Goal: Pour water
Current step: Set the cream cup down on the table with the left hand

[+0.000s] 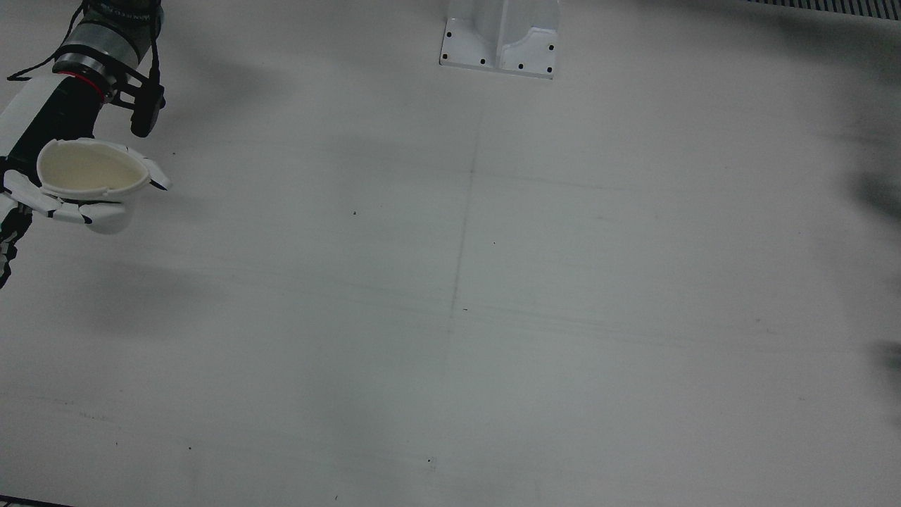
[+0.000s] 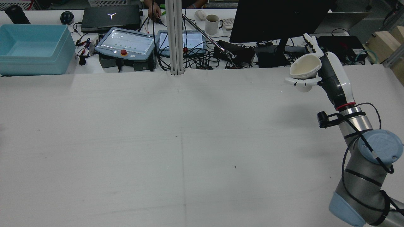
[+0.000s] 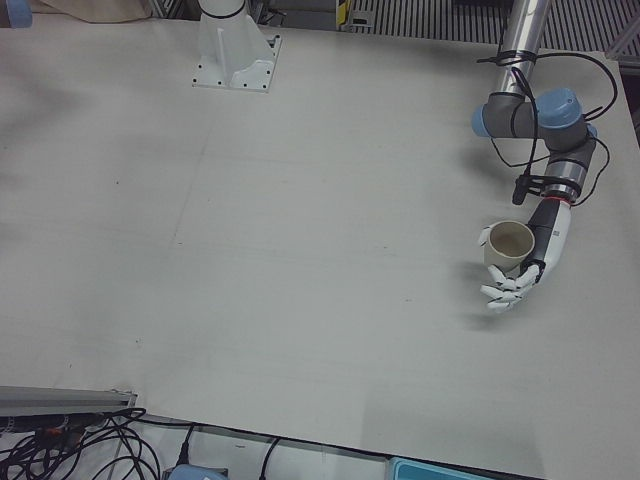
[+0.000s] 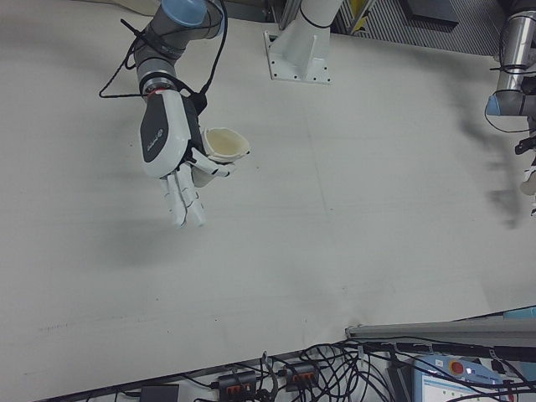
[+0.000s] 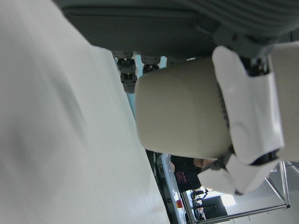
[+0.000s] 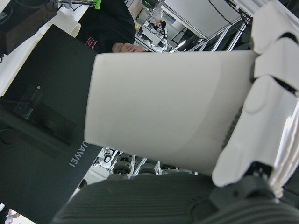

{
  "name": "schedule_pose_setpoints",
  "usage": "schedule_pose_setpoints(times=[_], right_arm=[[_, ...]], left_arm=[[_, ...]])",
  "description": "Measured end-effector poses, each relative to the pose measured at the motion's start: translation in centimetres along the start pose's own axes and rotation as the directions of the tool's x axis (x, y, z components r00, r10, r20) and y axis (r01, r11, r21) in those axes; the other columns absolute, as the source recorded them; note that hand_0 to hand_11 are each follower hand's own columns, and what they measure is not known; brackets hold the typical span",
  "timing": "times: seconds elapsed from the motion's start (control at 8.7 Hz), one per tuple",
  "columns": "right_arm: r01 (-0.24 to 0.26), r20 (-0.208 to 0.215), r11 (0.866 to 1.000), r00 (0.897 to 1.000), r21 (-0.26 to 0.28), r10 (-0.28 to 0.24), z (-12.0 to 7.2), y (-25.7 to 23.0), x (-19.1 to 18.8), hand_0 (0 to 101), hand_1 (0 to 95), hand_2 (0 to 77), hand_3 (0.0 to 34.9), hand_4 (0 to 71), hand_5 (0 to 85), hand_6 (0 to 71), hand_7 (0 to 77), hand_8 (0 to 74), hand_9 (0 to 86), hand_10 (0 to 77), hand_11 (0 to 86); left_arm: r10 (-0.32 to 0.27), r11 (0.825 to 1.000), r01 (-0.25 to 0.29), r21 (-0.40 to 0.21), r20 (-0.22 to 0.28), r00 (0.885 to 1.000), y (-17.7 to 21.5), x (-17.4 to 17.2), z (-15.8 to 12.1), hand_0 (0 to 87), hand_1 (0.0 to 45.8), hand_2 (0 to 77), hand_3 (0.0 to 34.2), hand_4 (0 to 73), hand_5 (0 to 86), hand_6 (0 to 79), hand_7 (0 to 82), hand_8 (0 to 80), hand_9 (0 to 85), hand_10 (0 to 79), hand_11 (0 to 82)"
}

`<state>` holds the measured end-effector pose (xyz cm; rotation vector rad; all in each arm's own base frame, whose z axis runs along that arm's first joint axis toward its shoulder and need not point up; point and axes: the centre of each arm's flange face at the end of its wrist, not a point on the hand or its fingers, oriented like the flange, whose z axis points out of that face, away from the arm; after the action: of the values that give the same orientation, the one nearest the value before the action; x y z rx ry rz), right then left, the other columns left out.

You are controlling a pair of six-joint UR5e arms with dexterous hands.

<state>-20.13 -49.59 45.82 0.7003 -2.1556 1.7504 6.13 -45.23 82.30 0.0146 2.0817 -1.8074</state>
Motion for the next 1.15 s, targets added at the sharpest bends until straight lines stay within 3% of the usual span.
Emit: schedule_pose_setpoints(times=[0.23,0.69,0.92,1.04,1.15], right_arm=[[-0.014,-0.028,1.000,1.000,0.023,0.014,-0.6,-1.8,1.1,50,12.5,19.1,0.0,68.7,31.1,6.0,9.3,0.5,1.1,6.0,8.7],[-0.015,-0.037,0.999,0.999,0.029,0.016,-0.9,-2.3,1.5,50,13.6,16.9,0.0,69.8,28.4,3.8,7.1,0.5,1.1,6.0,8.2],[-0.015,-0.039,0.999,0.999,0.028,0.016,-0.9,-2.3,1.6,49,13.6,16.9,0.0,69.8,28.4,3.3,6.5,0.5,1.1,6.0,8.2],[-0.015,-0.040,0.999,0.999,0.028,0.016,-0.9,-2.3,1.6,49,13.6,16.9,0.0,69.8,28.4,3.3,6.5,0.5,1.1,6.0,8.2],[-0.015,-0.040,1.000,0.999,0.027,0.016,-0.9,-2.3,1.6,49,13.6,16.9,0.0,69.8,28.4,3.3,6.5,0.5,1.1,6.0,8.2]], left_arm=[[0.025,0.999,-0.026,0.032,0.016,1.000,-3.2,-1.3,-0.3,50.6,16.4,41.5,0.0,32.7,56.2,24.5,34.4,15.8,22.9,8.7,15.8],[0.088,0.995,-0.089,0.034,0.028,0.996,-4.8,-2.3,-0.4,50.6,16.4,41.5,0.0,32.7,56.2,19.1,24.5,12.0,17.5,8.7,13.1],[0.102,0.994,-0.103,0.047,0.032,0.994,-5.9,-3.3,-1.2,50.0,16.4,41.5,0.0,32.7,56.2,12.0,10.4,2.2,1.6,3.3,7.6],[0.103,0.993,-0.105,0.050,0.039,0.994,-6.1,-4.2,-1.5,49.5,16.4,41.5,0.0,32.7,56.2,9.3,5.4,0.5,1.6,4.9,7.6],[0.102,0.993,-0.104,0.049,0.044,0.994,-6.2,-4.8,-1.5,48.7,16.9,40.4,0.0,32.7,56.2,8.7,6.5,0.5,1.6,4.9,7.1]])
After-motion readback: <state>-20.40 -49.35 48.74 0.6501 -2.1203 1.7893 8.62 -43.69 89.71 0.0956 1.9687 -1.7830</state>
